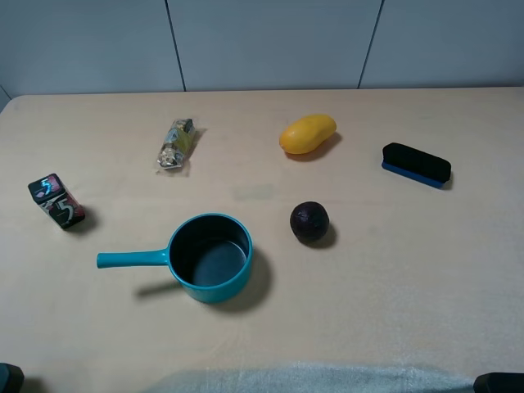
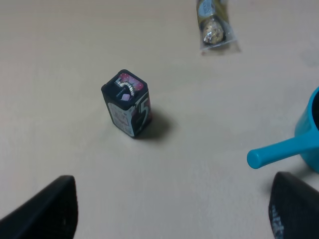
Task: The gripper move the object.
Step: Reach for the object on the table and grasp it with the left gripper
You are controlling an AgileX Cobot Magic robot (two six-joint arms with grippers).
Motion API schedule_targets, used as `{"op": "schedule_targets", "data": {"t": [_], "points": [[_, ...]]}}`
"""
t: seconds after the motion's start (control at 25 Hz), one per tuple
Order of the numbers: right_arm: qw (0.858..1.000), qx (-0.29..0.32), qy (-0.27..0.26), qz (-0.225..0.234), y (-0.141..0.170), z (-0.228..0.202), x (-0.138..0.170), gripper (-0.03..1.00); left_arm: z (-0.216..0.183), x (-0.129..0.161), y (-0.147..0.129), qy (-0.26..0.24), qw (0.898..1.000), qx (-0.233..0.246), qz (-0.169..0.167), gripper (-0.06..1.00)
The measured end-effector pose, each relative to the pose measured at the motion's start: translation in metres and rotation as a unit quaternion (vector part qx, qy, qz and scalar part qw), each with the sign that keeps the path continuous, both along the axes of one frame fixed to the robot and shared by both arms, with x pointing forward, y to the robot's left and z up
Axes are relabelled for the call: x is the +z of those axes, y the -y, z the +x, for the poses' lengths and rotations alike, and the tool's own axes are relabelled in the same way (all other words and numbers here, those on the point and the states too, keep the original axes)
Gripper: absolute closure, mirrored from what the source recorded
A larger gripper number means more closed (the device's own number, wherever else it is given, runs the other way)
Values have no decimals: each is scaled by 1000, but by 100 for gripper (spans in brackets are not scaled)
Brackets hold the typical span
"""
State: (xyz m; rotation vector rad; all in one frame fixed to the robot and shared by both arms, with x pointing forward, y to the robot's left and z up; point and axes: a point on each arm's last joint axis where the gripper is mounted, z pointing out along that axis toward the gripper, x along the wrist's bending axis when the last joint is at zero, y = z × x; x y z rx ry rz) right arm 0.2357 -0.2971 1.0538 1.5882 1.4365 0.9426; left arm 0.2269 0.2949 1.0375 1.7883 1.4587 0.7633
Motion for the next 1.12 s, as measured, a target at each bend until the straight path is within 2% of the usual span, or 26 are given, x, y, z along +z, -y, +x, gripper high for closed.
{"op": "schedule_targets", "data": {"t": [1.12], "points": [[1000,0,0,0,0,0,0,31,0,0,0,0,1000,0,0,17]]}}
